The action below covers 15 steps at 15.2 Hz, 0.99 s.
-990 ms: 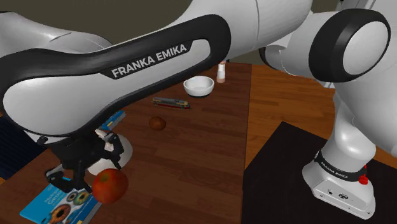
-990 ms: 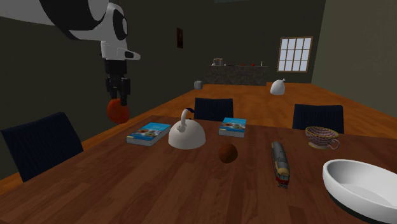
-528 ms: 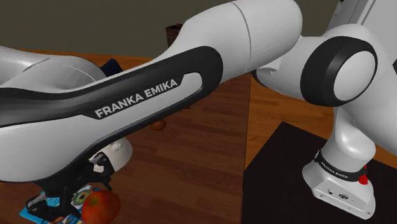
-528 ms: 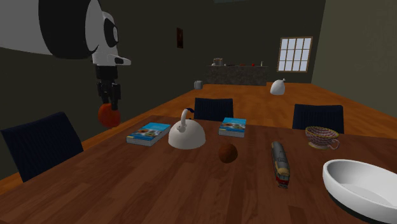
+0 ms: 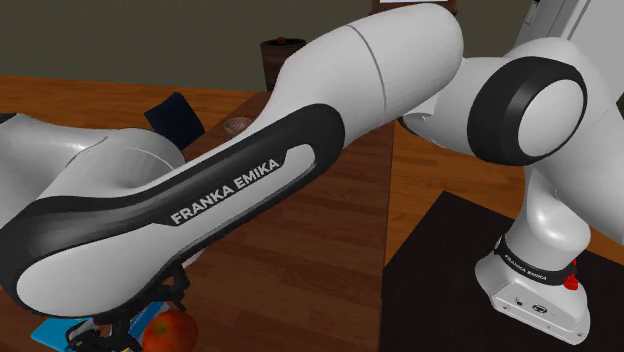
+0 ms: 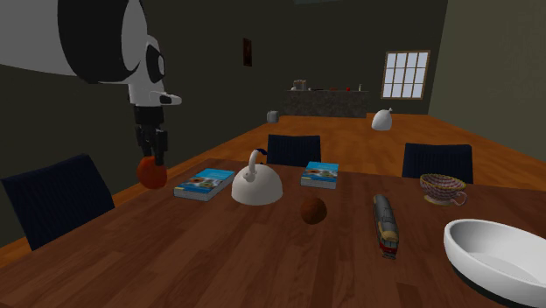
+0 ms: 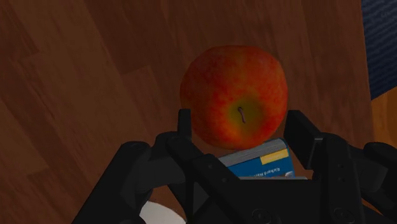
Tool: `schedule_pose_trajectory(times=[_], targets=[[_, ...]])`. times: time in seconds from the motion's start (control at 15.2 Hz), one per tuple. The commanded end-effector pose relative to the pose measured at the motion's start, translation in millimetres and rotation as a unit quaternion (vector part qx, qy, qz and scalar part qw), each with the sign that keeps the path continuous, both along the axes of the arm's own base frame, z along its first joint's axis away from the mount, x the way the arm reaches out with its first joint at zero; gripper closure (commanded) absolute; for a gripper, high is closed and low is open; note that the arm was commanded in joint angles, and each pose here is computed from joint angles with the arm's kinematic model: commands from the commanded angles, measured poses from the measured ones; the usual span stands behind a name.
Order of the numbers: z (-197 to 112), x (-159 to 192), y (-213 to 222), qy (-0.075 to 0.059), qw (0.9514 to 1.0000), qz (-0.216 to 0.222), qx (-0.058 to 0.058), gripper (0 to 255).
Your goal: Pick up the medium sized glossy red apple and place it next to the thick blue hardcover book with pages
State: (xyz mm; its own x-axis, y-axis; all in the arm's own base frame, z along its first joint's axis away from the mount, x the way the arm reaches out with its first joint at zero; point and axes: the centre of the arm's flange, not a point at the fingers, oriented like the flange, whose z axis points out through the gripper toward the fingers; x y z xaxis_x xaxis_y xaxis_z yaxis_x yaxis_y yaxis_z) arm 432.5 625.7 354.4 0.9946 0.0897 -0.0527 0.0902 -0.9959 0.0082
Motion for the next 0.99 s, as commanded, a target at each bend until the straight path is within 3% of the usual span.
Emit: schedule_pose_trajectory(times=[0.0,0.92], targets=[[-10,0,0,0.0,1.0,0.0,0.0,255],[-84,0,0,0.0,1.0,0.0,0.0,255]])
